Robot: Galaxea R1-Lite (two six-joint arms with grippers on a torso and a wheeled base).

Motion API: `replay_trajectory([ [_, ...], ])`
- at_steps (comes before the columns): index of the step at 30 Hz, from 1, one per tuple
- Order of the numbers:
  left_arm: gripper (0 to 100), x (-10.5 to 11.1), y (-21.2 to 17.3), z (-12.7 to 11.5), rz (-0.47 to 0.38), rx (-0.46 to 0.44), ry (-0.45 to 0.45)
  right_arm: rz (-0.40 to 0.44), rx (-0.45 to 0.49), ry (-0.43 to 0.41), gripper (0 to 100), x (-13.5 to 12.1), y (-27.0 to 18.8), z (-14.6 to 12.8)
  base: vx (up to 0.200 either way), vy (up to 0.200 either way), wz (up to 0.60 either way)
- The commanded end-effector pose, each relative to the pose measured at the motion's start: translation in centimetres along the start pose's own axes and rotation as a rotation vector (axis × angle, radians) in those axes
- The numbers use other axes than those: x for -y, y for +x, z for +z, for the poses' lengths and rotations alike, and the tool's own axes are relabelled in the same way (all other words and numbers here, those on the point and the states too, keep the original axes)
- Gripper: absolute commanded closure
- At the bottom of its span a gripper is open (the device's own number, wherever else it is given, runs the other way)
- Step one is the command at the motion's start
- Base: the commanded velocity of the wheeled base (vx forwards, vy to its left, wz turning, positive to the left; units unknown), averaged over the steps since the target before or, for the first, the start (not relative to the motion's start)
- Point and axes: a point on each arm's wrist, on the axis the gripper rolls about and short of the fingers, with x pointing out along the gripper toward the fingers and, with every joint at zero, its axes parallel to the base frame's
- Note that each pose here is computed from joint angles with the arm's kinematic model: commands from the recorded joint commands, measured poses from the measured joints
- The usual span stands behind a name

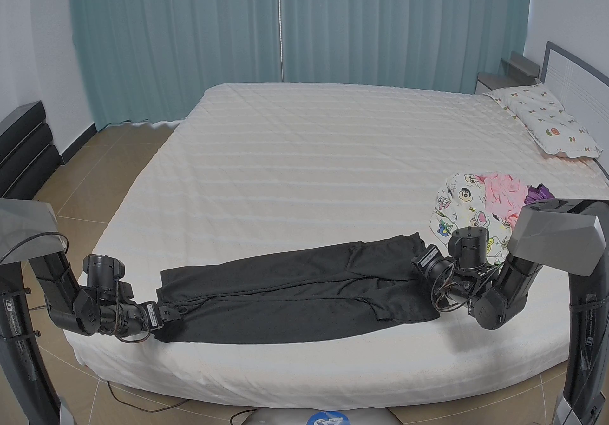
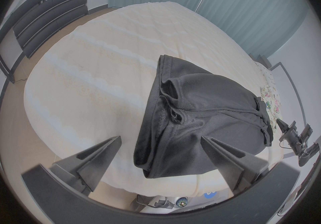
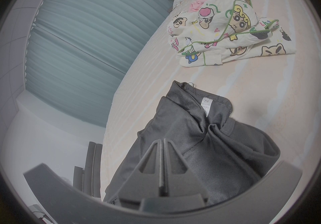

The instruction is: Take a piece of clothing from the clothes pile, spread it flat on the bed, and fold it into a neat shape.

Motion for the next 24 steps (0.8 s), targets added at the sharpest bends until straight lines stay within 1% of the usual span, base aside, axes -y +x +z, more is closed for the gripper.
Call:
replay_trajectory([
  [1,0,-0.1,0.3,-0.2,-0.004,-0.007,-0.01,-0.001,0.0,0.0,100,0.0,0.0,0.0,0.0,0.0,0.0],
  [2,0,-0.1,0.2,-0.2,-0.008,-0.006,-0.01,-0.002,0.0,0.0,100,0.1,-0.1,0.0,0.0,0.0,0.0],
  [7,0,1.6,0.2,-0.1,-0.047,0.005,-0.002,0.0,0.001,0.001,100,0.0,-0.1,0.1,0.0,0.0,0.0],
  [8,0,1.6,0.2,-0.1,-0.047,0.005,-0.002,0.0,0.001,0.001,100,0.0,-0.1,0.1,0.0,0.0,0.0],
  [9,0,2.4,0.5,0.2,-0.059,0.021,0.006,-0.001,0.0,0.0,100,0.1,0.0,0.0,0.0,0.0,0.0],
  [12,0,3.3,0.8,0.4,-0.07,0.036,0.023,-0.001,0.0,0.001,100,0.1,0.0,0.0,0.0,0.0,0.0],
  [15,0,3.7,1.7,0.3,-0.042,0.039,0.037,0.005,0.005,0.001,100,-0.1,0.0,0.2,0.0,0.0,0.0],
  [17,0,3.8,2.3,0.3,-0.006,0.051,0.04,0.007,0.008,0.002,100,-0.2,-0.1,0.3,0.0,0.0,0.0],
  [18,0,3.7,2.8,0.3,0.032,0.059,0.039,0.006,0.009,0.004,100,-0.1,-0.1,0.4,0.0,0.0,0.0],
  [19,0,3.6,2.9,0.3,0.045,0.061,0.039,0.005,0.01,0.003,100,-0.1,-0.1,0.4,0.0,0.0,0.0],
  [20,0,3.4,3.2,0.2,0.077,0.066,0.039,0.007,0.011,0.004,100,-0.1,-0.1,0.4,0.0,0.0,0.0],
  [23,0,3.3,3.4,0.2,0.127,0.081,0.04,0.007,0.011,0.003,100,-0.1,-0.1,0.4,0.0,0.0,0.0],
  [24,0,3.3,3.4,0.2,0.127,0.081,0.04,0.007,0.011,0.003,100,-0.1,-0.1,0.4,0.0,0.0,0.0],
])
